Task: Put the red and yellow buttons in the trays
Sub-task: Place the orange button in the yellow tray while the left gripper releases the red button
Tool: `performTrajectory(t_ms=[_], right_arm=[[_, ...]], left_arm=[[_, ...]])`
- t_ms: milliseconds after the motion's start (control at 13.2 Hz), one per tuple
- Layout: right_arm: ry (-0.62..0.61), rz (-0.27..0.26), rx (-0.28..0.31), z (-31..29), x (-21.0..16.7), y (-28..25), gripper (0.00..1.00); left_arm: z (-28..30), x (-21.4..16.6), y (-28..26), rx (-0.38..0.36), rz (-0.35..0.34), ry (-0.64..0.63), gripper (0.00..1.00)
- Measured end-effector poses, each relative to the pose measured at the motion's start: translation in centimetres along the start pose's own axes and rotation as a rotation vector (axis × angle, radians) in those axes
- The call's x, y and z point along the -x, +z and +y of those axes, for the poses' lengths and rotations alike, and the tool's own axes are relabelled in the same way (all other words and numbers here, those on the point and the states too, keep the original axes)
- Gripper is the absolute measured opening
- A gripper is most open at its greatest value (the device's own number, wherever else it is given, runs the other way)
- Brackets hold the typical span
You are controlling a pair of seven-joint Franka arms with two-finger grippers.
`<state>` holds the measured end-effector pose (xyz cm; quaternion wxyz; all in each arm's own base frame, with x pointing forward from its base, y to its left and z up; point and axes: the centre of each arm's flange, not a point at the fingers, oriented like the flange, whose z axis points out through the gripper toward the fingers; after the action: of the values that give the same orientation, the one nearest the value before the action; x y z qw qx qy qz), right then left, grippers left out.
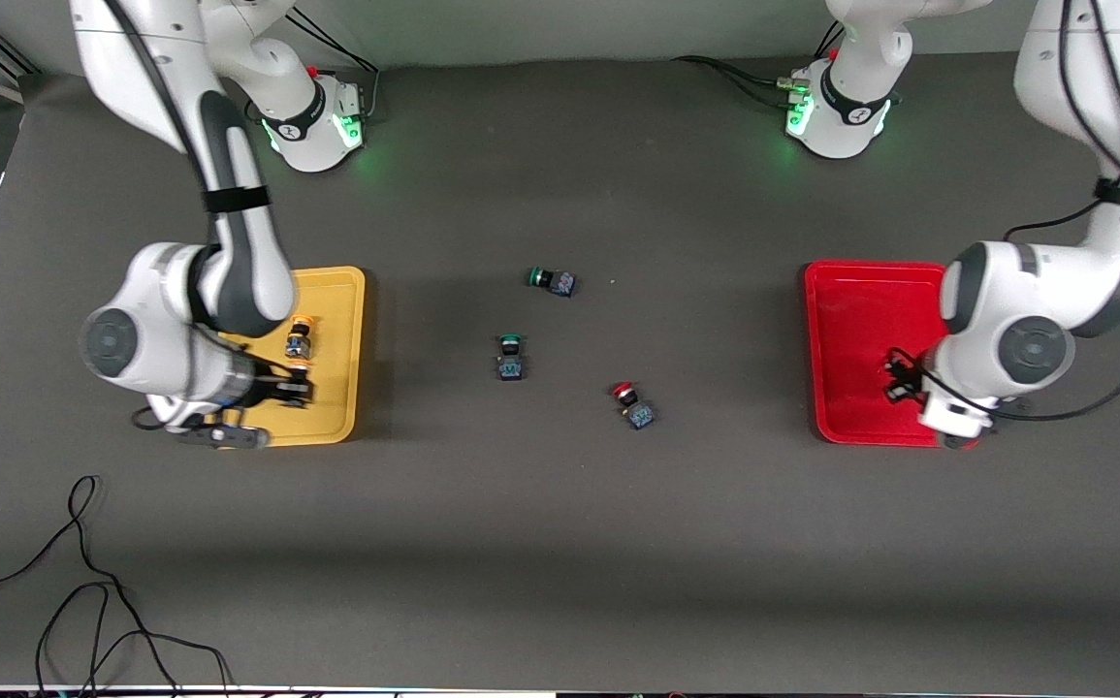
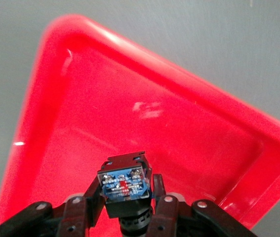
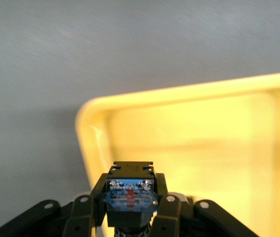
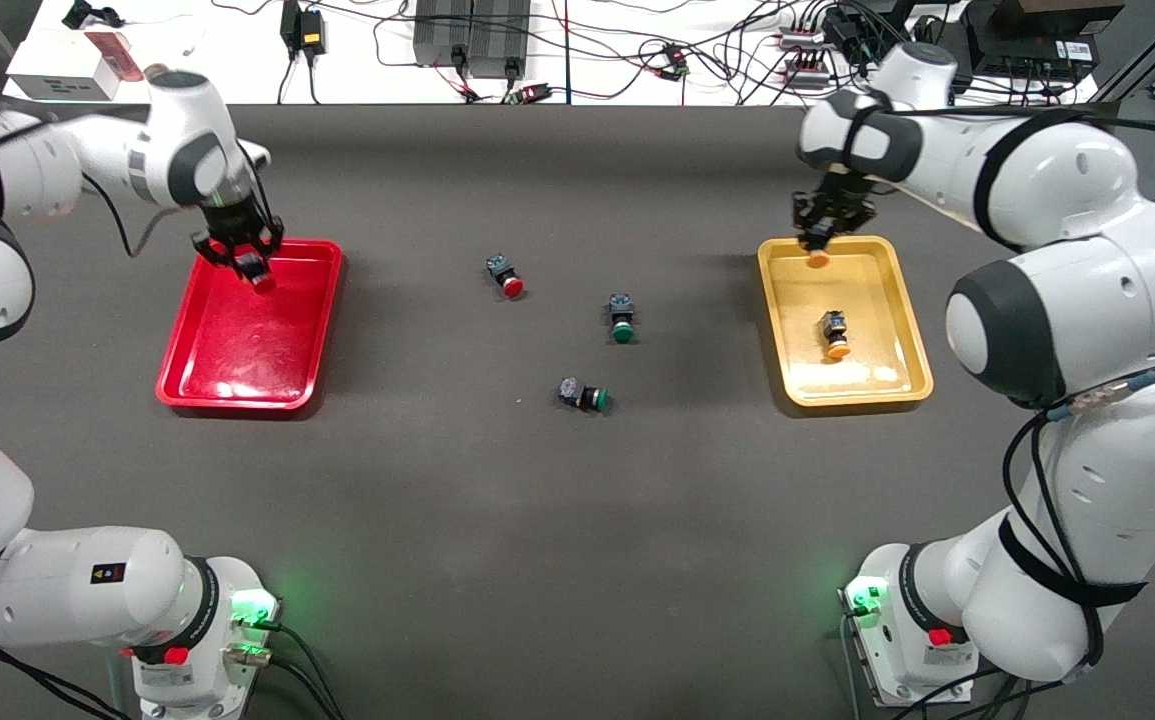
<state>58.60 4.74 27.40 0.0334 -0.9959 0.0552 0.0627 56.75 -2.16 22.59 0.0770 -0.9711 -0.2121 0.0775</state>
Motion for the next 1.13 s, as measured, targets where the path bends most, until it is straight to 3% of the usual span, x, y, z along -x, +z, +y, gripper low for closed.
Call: performTrajectory(t_ms=[302, 377, 604, 755, 906, 1132], right_arm=[[-0.023, 0.021, 0.033, -0.8, 1.0, 2.8, 0.43], [-0.026, 0.022, 0.033, -1.0, 1.0, 2.8, 0.49], [-0.018, 0.043, 0.004, -0.7, 0.8, 0.6, 0.81], [0.0, 0.083, -0.052, 0.5, 0.6, -3.7, 1.0], [-0.01, 0.126, -0.103, 2.3, 0.7, -10.0, 1.0], [-0.115, 0.13, -0.084, 3.0, 2.2, -20.2, 1.0]], left_arm=[[0.3, 4.7, 1.3, 0.032, 0.049, 0.05, 0.44], [0.0, 5.7, 1.2, 0.041, 0.066, 0.056, 0.44], [-0.8, 7.2, 0.2, 0.045, 0.089, 0.06, 0.74], [-0.3, 7.0, -1.3, 0.059, 0.118, 0.062, 0.96], [2.5, 6.4, -4.7, 0.067, 0.147, 0.042, 1.0], [12.7, 6.5, -11.9, 0.052, 0.145, -0.043, 1.0]])
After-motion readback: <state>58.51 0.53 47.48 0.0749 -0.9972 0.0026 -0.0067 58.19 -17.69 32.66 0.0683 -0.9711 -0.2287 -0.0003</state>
